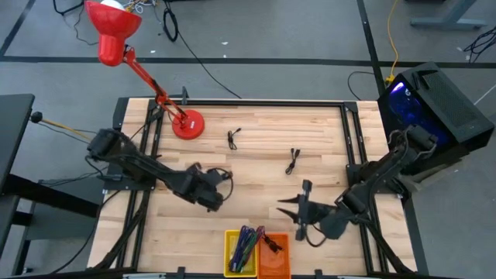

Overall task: Pick & Place USB Port
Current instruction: Put the bottom black USB cable into the orange bin

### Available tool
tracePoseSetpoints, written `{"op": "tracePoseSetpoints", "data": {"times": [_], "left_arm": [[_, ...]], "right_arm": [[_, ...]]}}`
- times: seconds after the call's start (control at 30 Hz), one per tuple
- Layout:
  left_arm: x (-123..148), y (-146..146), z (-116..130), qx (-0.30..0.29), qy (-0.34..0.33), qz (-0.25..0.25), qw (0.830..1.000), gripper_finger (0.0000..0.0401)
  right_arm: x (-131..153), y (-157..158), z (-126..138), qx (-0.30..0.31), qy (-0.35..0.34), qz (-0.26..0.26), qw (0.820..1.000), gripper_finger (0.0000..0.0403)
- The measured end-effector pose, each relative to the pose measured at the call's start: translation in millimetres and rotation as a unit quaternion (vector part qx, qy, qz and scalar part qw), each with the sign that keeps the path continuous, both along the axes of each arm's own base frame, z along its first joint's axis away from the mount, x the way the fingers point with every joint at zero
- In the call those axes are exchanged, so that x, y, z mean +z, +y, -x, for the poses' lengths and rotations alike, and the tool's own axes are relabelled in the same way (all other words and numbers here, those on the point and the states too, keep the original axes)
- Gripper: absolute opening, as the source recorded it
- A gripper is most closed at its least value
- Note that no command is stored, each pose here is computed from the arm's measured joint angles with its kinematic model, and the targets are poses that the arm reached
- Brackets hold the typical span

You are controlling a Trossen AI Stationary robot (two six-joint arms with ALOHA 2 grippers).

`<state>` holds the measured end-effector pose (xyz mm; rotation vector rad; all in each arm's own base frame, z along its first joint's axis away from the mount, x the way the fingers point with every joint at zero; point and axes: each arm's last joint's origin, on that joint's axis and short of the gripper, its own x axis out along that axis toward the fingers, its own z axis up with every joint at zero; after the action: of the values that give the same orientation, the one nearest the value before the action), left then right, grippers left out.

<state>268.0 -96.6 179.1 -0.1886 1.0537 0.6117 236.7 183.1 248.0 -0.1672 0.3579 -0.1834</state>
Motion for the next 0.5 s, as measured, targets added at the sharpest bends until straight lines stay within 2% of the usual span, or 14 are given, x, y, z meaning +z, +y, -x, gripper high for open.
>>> {"op": "tracePoseSetpoints", "data": {"times": [0.13,0.3,0.37,0.5], "left_arm": [[45,8,10,0.016,-0.122,-0.052,0.991,0.0033],[99,7,21,-0.011,-0.272,-0.112,0.956,0.0033],[116,5,23,-0.035,-0.309,-0.126,0.942,0.0033],[134,1,16,-0.083,-0.355,-0.155,0.918,0.0033]], "right_arm": [[-2,-14,-9,-0.028,0.011,0.003,1.0,0.0104],[5,-31,-25,-0.045,-0.011,0.032,0.998,0.0104],[13,-38,-34,-0.035,-0.035,0.043,0.998,0.0104],[34,-60,-53,0.029,-0.109,0.033,0.993,0.0104]]}}
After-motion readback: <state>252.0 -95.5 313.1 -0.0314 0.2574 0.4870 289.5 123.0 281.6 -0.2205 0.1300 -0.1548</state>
